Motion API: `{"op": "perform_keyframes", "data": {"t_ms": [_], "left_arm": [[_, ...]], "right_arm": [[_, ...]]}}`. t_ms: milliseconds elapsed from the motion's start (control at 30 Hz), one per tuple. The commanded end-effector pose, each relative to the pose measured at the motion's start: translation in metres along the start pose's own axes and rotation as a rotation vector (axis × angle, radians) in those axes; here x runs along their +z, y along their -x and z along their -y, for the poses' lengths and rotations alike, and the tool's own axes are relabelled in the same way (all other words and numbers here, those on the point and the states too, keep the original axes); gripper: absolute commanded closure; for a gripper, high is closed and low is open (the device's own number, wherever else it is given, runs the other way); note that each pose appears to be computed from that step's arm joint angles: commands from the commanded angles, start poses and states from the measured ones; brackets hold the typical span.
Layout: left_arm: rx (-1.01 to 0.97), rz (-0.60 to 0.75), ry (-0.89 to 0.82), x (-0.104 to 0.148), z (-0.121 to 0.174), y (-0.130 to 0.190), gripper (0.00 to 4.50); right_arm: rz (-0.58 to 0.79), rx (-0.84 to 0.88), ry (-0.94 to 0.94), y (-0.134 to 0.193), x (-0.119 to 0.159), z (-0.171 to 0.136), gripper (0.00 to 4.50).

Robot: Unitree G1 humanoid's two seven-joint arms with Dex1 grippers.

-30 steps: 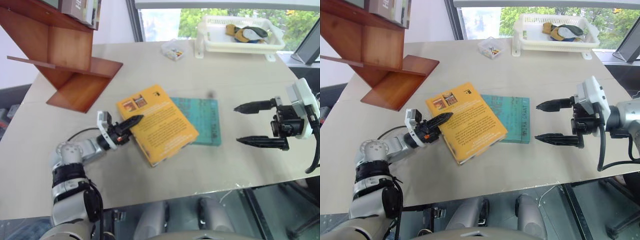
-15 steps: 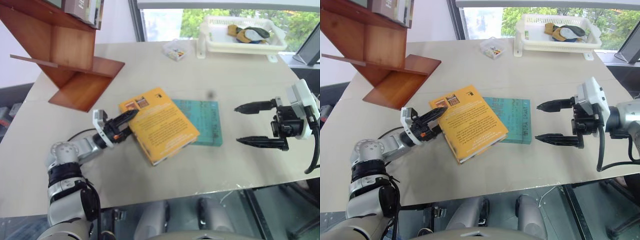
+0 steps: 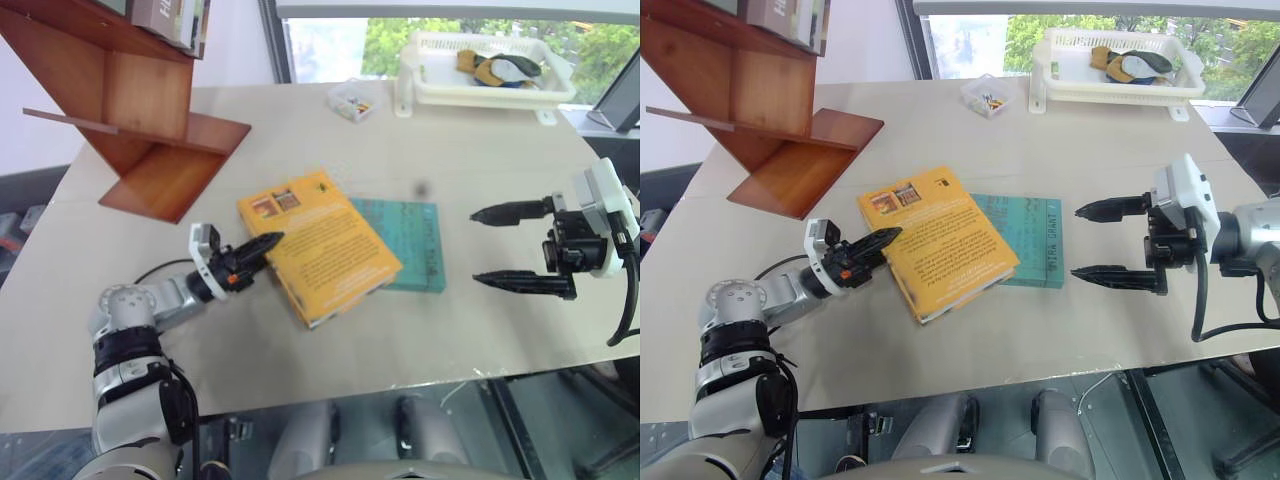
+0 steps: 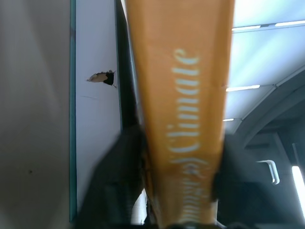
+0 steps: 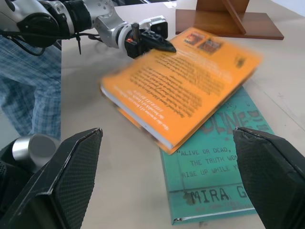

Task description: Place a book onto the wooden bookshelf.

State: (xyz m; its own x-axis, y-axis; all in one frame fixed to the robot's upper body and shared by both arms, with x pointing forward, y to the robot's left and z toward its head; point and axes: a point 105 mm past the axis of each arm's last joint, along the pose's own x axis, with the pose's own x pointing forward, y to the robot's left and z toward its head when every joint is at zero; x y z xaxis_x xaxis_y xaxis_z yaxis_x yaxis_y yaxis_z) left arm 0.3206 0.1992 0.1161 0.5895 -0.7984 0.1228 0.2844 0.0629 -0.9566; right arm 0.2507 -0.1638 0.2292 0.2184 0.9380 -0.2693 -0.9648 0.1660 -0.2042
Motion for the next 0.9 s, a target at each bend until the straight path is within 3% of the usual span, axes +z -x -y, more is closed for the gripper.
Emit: {"op": "perform_keyframes", "data": {"t_ms": [33,300,433,700,900], "left_arm": [[-0.043,0.013,-0.022,0.003,0.011,0.004,4.07],[-0.091,0.056,-0.078,0.010,0.025,0.005,4.07],[-0.140,0.077,-0.169,0.022,0.049,-0.003,4.07],[-0.214,0.021,-0.649,0.029,0.138,-0.041,4.07],[-0.219,-0.008,-1.021,0.024,0.183,-0.052,4.07]], "right_arm": [[0.014,-0.004,0.036,0.001,0.006,0.001,0.00],[0.017,0.005,0.039,0.000,0.005,0.002,0.00],[0.037,-0.003,0.040,0.003,0.009,0.005,0.00],[0.115,-0.130,0.002,0.033,0.012,0.024,0.00],[0.193,-0.183,-0.008,0.049,0.020,0.029,0.00]]}}
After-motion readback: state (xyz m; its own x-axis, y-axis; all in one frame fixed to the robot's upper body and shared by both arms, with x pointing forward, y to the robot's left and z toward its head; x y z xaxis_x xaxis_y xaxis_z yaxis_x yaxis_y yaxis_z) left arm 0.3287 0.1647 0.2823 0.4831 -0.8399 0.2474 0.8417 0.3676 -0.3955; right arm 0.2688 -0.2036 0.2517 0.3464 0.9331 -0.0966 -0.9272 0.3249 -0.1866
